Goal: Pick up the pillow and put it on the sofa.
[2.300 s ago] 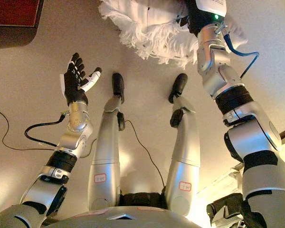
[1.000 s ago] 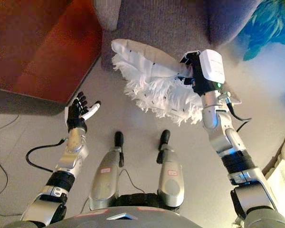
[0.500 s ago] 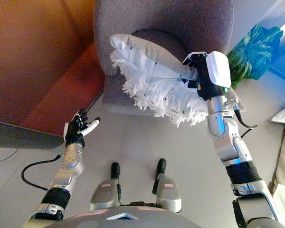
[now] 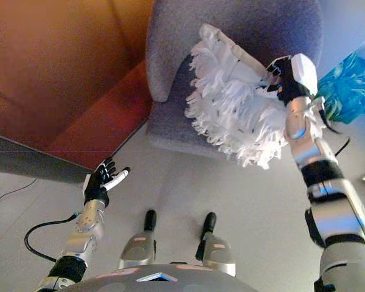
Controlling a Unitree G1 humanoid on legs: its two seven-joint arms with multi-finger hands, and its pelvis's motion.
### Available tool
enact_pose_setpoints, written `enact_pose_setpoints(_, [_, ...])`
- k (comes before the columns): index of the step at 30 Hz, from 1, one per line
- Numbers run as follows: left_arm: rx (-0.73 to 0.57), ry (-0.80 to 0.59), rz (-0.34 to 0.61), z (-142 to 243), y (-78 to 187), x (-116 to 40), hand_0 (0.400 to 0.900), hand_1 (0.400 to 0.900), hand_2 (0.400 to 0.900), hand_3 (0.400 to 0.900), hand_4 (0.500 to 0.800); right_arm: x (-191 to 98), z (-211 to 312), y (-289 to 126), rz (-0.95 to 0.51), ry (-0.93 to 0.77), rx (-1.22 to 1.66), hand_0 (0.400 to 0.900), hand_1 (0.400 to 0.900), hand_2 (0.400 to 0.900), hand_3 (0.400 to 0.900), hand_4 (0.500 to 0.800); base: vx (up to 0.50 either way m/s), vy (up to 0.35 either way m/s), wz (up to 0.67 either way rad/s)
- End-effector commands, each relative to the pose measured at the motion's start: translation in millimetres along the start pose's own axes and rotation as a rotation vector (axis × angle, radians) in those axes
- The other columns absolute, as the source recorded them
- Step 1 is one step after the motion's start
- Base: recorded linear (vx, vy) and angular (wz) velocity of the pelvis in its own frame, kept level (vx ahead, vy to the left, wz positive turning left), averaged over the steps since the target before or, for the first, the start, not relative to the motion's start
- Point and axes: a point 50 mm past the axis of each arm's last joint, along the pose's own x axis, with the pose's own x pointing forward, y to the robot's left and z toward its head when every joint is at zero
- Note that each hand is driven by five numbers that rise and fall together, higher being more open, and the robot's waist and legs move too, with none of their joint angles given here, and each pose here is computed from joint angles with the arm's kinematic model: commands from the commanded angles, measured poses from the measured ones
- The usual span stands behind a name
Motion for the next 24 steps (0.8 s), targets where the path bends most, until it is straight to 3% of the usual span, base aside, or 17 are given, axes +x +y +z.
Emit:
enact_pose_setpoints(1, [0.02,-0.289,-0.102,62,-1,7.0,0.9,0.9,0.9,0.9,0.8,34,61,-157,-0.495,-0.069,0.102,0.4,0.4,0.4,0.4,0.5,-0.073,-0.063,0.29])
enact_pose_setpoints(2, [0.018,-0.315,-0.128,68,-5,7.6,0.9,0.9,0.9,0.9,0.8,33,50,-168,-0.519,-0.019,0.058,0.4,0.4,0.4,0.4,0.5,-0.044,-0.067,0.35])
enact_pose_setpoints(3, [0.022,-0.34,-0.159,75,-9,7.6,0.9,0.9,0.9,0.9,0.8,30,39,-178,-0.532,0.029,0.007,0.9,0.9,0.9,0.9,0.8,-0.006,-0.063,0.36])
enact_pose_setpoints(7, [0.041,-0.357,-0.214,82,-20,9.2,0.9,0.9,0.9,0.9,0.8,23,32,-201,-0.626,0.066,0.117,0.9,0.9,0.9,0.9,0.8,0.049,-0.044,0.09])
enact_pose_setpoints(13, [0.041,-0.277,-0.189,65,-20,12.5,0.9,0.9,0.9,0.9,0.8,27,43,-173,-0.596,-0.027,0.277,0.9,0.9,0.9,0.9,0.8,0.044,0.001,-0.05])
enact_pose_setpoints(18, [0.052,-0.23,-0.154,54,-17,13.8,0.9,0.9,0.9,0.9,0.8,17,69,-114,-0.473,-0.242,0.351,0.9,0.9,0.9,0.9,0.8,0.034,0.069,-0.39])
enact_pose_setpoints(24, [0.056,-0.176,-0.134,40,-16,10.1,0.9,0.9,0.9,0.9,0.8,-37,41,-36,-0.298,-0.301,0.54,0.9,0.9,0.9,0.9,0.8,0.017,0.082,-0.4])
